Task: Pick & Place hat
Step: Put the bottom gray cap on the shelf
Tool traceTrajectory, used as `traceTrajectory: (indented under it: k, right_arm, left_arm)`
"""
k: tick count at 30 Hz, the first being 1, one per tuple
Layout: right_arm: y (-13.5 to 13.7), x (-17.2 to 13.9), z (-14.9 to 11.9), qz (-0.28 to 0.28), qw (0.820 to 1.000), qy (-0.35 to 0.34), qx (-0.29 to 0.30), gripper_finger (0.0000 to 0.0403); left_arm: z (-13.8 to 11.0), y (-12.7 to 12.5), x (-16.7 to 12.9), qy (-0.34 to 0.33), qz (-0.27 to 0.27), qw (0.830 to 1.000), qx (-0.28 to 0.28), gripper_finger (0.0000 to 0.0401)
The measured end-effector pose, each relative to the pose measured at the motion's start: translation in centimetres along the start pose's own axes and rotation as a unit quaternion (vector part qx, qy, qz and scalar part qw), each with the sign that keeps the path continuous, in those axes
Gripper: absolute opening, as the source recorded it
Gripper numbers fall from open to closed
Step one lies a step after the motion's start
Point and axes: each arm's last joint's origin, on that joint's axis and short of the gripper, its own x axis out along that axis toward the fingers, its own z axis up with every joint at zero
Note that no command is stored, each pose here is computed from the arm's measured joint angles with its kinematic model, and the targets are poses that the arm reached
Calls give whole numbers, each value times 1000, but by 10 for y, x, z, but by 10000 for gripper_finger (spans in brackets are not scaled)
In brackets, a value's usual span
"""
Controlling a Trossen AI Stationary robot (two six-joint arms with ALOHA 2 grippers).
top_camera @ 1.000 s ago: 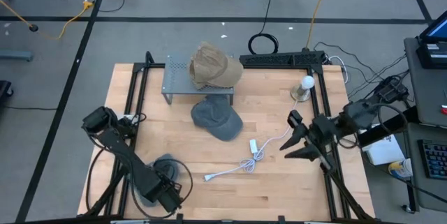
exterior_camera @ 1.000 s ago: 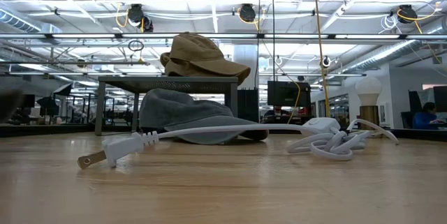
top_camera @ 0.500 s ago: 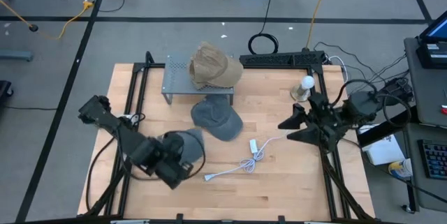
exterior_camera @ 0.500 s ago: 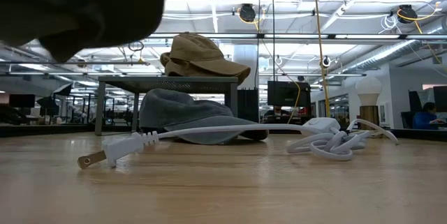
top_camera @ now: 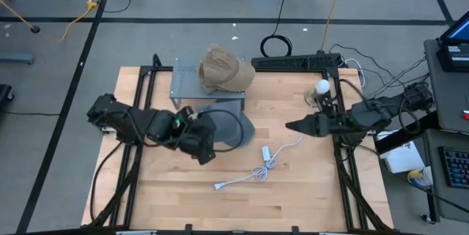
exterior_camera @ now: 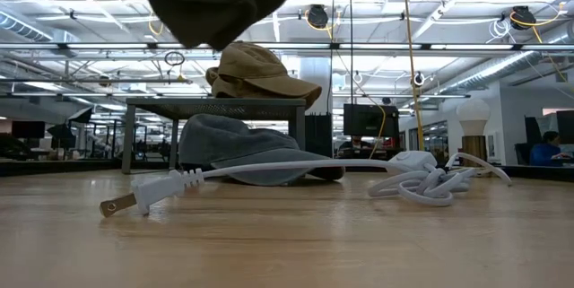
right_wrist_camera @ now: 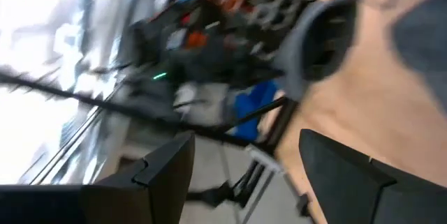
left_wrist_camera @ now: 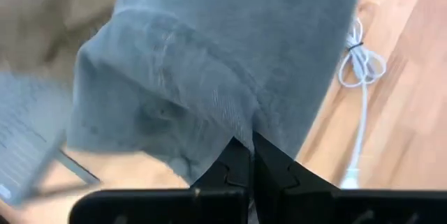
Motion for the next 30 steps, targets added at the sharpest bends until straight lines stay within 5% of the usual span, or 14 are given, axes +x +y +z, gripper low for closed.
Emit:
traceTrajectory:
  k: [8, 14, 27, 30]
  right_arm:
    - [-10, 20, -6, -58, 991, -95, 74, 253]
    - [-17, 43, -17, -71, 977, -100, 176, 253]
    - [0, 63, -19, 33, 961, -111, 250, 253]
    - [7, 63, -17, 70, 961, -92, 250, 253]
  left_arm:
    - [21, 10, -8, -56, 9, 990, 131, 0]
    - [30, 3, -16, -123, 18, 972, 200, 0]
    - [27, -20, -33, -209, 69, 916, 335, 0]
    - [23, -22, -35, -210, 80, 914, 337, 0]
